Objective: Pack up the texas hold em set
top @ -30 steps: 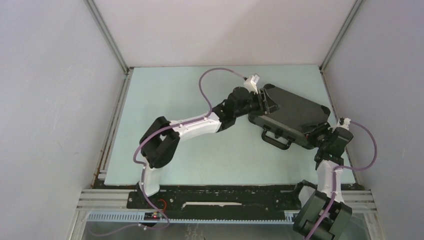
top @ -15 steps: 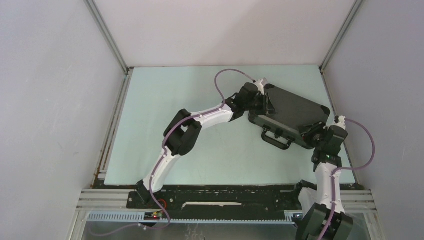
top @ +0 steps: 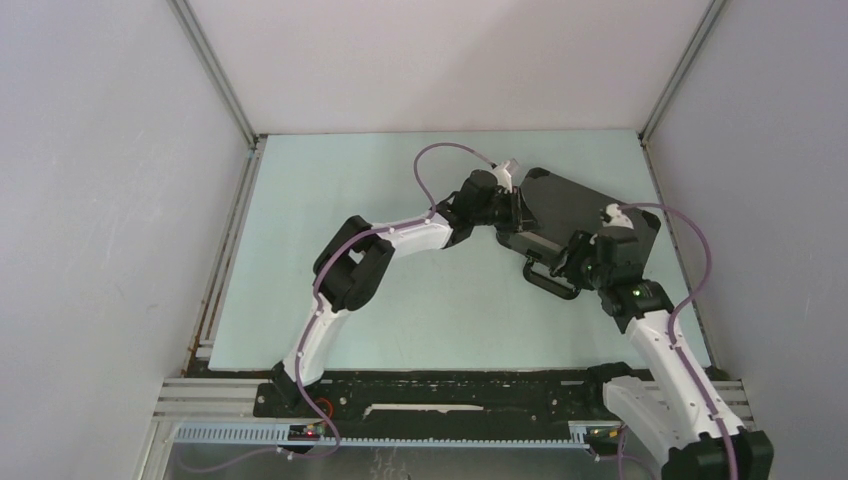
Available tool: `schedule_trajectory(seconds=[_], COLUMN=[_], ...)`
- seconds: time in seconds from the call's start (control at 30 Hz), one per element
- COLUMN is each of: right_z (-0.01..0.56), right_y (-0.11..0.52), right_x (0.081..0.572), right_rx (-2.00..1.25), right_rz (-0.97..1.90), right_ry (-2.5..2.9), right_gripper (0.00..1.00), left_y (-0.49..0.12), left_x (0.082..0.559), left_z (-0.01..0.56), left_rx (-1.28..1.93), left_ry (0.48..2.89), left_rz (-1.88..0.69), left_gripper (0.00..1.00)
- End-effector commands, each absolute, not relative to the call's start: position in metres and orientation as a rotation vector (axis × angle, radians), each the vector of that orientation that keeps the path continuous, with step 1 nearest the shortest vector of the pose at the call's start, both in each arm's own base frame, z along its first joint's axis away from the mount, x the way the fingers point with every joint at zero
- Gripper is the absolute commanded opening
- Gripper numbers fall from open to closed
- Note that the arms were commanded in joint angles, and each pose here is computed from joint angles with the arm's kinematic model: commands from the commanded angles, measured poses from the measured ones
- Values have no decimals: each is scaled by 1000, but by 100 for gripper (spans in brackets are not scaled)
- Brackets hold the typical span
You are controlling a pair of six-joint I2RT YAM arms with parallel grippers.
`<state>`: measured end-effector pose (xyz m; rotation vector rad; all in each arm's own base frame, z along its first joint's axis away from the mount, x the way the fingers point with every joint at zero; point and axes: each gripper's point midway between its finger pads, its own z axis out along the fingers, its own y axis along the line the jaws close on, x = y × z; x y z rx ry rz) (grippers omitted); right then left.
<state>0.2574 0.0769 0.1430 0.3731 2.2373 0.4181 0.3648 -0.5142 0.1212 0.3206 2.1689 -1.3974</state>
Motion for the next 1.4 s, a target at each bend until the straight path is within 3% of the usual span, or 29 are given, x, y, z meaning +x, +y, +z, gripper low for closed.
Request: schedule_trajectory(seconds=[0.0, 0.13, 0.27, 0.77, 1.37], right_z=[133, 121, 118, 71, 33], right_y=[82, 85, 77, 51, 41], right_x=[256, 264, 271, 276, 288], right_rx=[301, 307, 438, 988, 1173], right_rz=[305, 243, 196, 225, 184], right_ry=[2309, 2344, 2316, 2124, 2092], right_gripper=[51, 28, 0, 0, 0], left_y=[-481, -475, -471, -472, -468], left_x=[351, 353, 354, 351, 353], left_z=[46, 38, 43, 48, 52], left_rx=[347, 330, 319, 319, 304], left_ry=[2406, 2419, 2404, 2384, 2373], left_rz=[-1184, -1153, -1192, -1228, -1236], left_gripper=[25, 14, 18, 19, 18])
